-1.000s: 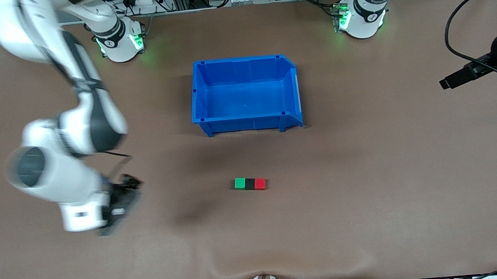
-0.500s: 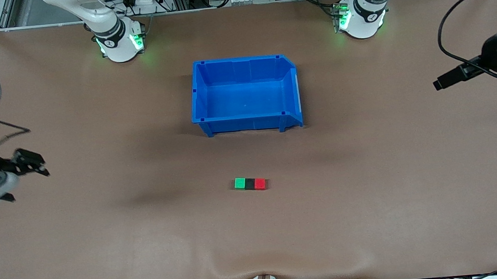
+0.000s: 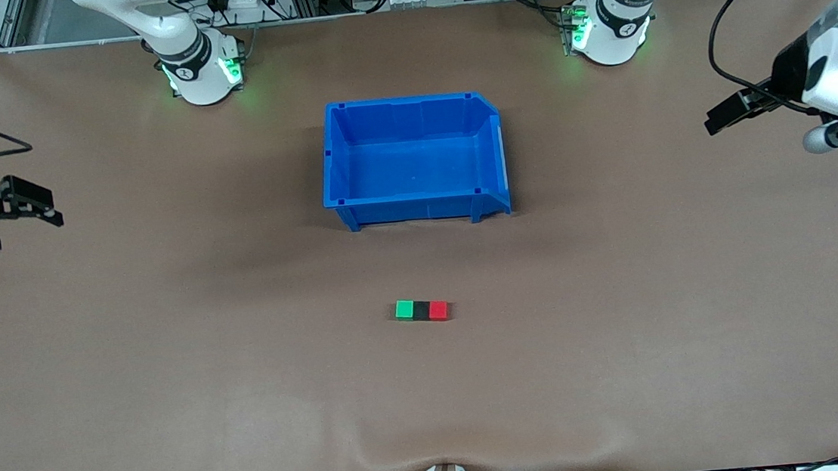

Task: Attach green and red cubes to black cube

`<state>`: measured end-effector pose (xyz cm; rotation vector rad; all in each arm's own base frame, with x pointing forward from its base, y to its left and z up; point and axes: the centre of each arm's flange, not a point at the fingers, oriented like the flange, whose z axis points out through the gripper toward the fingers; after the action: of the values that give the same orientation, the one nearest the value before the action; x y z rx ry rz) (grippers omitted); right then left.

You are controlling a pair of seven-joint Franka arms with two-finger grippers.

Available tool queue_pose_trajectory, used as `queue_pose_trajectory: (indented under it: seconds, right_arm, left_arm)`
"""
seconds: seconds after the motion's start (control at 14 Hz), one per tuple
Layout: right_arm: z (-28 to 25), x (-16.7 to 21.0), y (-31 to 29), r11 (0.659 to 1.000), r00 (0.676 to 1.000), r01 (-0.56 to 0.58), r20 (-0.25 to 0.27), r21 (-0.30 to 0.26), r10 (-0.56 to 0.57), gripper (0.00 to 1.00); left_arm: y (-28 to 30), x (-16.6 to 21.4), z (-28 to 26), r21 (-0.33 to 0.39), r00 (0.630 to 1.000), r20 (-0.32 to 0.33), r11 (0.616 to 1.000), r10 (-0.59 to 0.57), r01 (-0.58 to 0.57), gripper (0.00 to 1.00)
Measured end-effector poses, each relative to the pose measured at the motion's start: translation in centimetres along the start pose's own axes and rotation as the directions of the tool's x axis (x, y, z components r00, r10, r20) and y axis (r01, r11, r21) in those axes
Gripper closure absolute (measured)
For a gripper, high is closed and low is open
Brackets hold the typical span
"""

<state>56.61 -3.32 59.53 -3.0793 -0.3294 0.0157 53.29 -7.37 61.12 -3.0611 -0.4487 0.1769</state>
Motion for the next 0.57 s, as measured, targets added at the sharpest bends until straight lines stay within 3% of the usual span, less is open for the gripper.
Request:
queue_pose_trajectory:
  seconds: [0.36,0.57]
  right_arm:
    - [-1.8,-2.1,-0.1,0.989,0.988,-0.150,0.032,-0.001,0.150,0.00]
    - [-3.3,-2.8,-0.3,0.979,0.979,-0.202,0.040,-0.001,0.202,0.00]
  left_arm:
    - [-1.0,-1.1,-0.2,-0.010,0.997,-0.071,1.000,0.006,-0.006,0.00]
    - [-1.6,-0.5,-0.1,-0.024,0.987,-0.131,0.995,0.091,-0.095,0.00]
